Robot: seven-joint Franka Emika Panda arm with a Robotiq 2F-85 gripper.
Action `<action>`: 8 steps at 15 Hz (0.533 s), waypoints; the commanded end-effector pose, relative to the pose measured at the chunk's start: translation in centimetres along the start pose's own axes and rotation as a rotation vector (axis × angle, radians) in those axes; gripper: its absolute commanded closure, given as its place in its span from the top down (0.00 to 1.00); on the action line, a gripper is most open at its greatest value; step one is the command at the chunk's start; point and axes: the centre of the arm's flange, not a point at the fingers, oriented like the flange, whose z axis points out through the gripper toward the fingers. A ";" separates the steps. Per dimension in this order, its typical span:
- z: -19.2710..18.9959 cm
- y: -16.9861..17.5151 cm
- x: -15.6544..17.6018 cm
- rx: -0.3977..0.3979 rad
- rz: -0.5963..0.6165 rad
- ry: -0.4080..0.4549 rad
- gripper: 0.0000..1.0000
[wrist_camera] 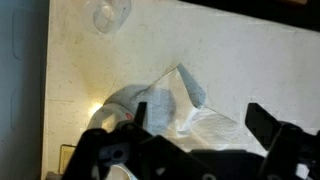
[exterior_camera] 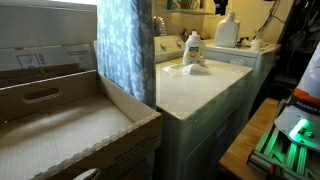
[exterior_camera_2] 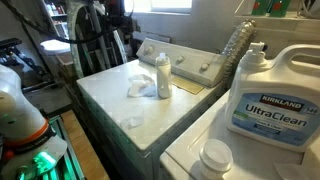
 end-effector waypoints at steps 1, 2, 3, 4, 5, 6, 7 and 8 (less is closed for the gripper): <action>0.0 0.0 0.0 0.000 0.000 0.000 1.00; 0.0 0.0 0.0 0.000 0.001 0.000 1.00; 0.0 0.0 0.0 0.000 0.001 0.000 1.00; 0.0 0.0 0.0 0.000 0.001 0.000 1.00; 1.8 1.3 0.0 0.039 0.027 -0.030 1.00; 3.6 2.2 -0.1 0.063 0.042 -0.057 1.00; 5.9 2.7 -0.4 0.092 0.051 -0.089 1.00; 7.8 3.1 -0.7 0.105 0.036 -0.122 1.00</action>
